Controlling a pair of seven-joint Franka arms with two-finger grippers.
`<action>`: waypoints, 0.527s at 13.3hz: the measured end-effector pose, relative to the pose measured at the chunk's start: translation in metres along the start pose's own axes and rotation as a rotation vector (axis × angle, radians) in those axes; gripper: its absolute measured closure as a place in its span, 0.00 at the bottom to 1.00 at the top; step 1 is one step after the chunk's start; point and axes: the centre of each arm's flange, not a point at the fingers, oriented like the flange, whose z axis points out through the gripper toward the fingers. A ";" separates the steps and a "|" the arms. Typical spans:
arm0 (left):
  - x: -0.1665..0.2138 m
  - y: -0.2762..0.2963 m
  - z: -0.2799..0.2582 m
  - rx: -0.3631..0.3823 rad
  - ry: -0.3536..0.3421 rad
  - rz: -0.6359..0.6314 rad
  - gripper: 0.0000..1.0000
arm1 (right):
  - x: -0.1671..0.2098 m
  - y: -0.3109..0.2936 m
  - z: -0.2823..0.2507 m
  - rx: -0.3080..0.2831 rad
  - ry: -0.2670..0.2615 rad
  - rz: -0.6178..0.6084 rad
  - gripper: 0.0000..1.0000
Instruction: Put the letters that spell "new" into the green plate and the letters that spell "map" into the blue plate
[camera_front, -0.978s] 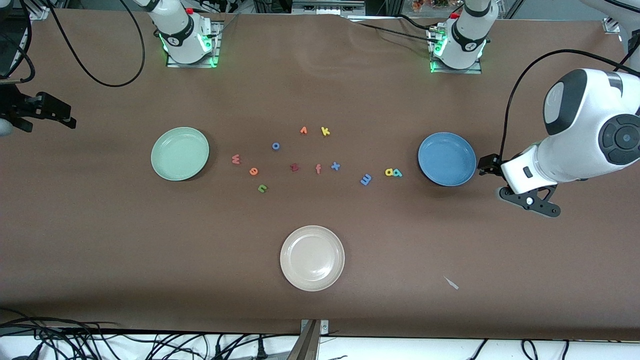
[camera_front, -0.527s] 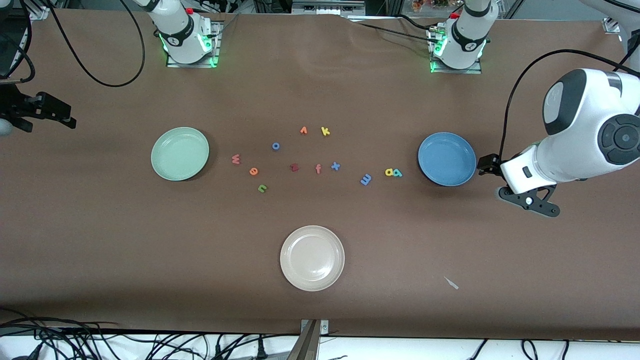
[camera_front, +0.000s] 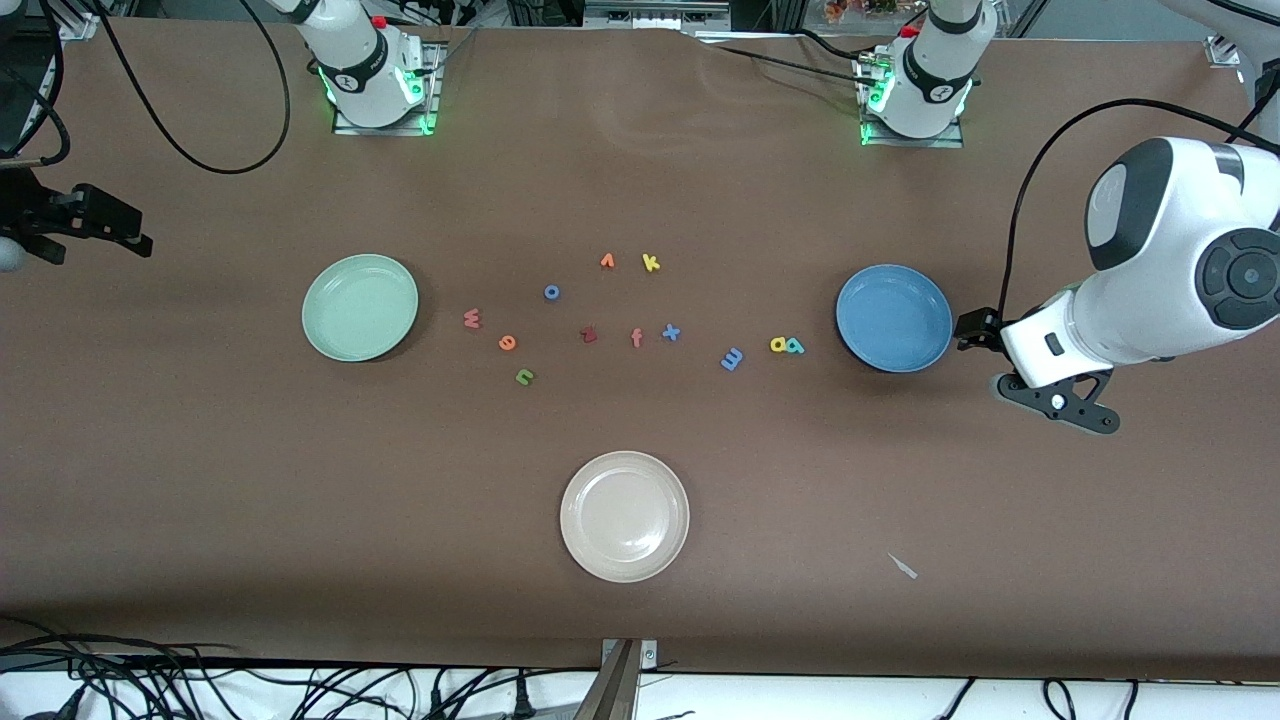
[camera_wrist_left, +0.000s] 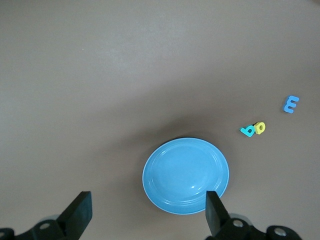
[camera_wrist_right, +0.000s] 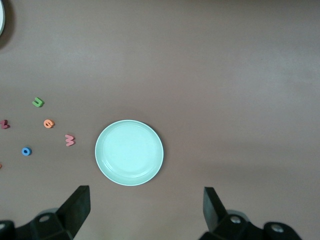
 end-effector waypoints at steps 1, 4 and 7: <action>0.000 0.000 0.000 0.000 0.000 0.000 0.00 | 0.000 -0.001 0.000 0.000 0.000 -0.001 0.00; 0.000 0.000 0.000 0.000 0.000 0.000 0.00 | 0.000 -0.003 -0.001 0.000 0.000 -0.006 0.00; 0.000 0.000 0.000 0.000 0.000 0.000 0.00 | -0.002 -0.004 0.001 0.003 -0.016 -0.006 0.00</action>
